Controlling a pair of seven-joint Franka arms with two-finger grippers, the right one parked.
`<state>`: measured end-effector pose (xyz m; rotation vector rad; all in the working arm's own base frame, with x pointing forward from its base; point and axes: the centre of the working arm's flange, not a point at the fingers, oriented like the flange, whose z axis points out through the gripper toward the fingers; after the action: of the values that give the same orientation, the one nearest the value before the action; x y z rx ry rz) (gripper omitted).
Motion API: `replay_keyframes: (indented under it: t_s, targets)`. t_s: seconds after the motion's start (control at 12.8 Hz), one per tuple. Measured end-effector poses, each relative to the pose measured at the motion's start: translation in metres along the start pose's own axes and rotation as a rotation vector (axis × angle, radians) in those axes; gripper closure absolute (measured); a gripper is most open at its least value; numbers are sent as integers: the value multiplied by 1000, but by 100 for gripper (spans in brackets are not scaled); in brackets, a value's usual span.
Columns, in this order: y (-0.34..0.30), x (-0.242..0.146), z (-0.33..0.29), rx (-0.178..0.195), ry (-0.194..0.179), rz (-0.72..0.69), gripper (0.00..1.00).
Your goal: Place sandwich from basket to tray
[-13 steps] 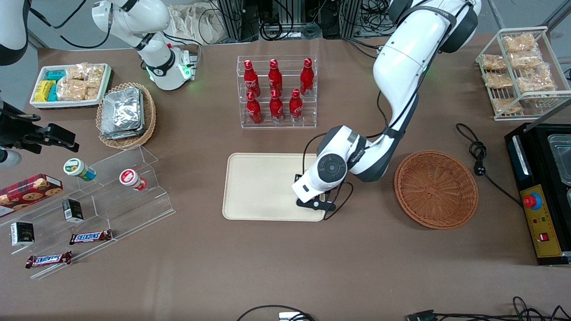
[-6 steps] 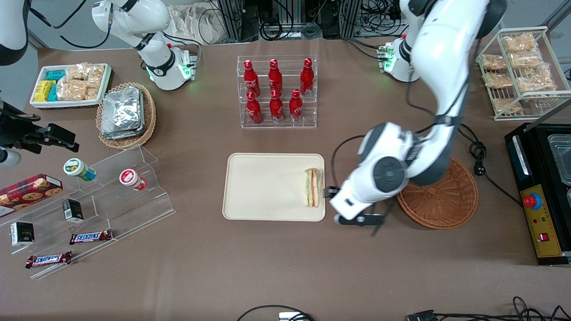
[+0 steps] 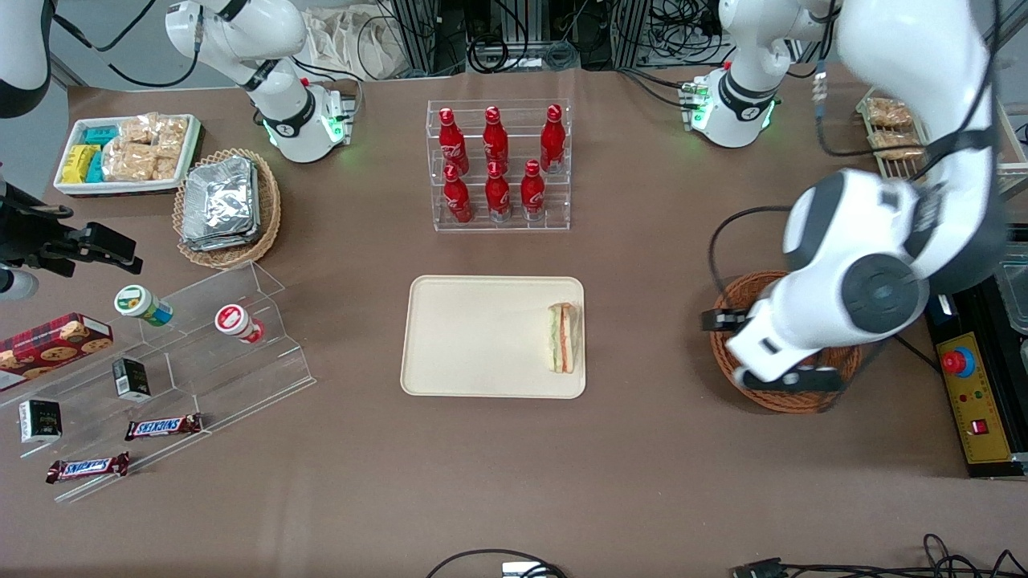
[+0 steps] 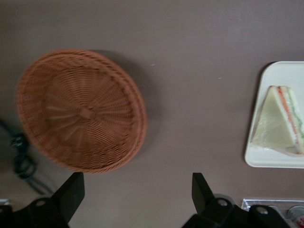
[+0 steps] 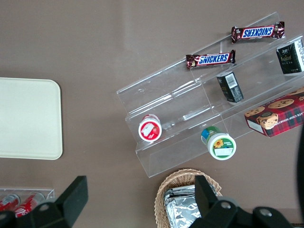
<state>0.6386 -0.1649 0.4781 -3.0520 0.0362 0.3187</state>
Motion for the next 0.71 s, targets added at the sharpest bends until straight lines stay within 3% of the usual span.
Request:
replay_keyframes:
  t_s: [0.47, 0.71]
  targets:
    - [-72, -58, -86, 24, 55, -21, 0]
    - [-129, -65, -87, 16, 45, -6, 0]
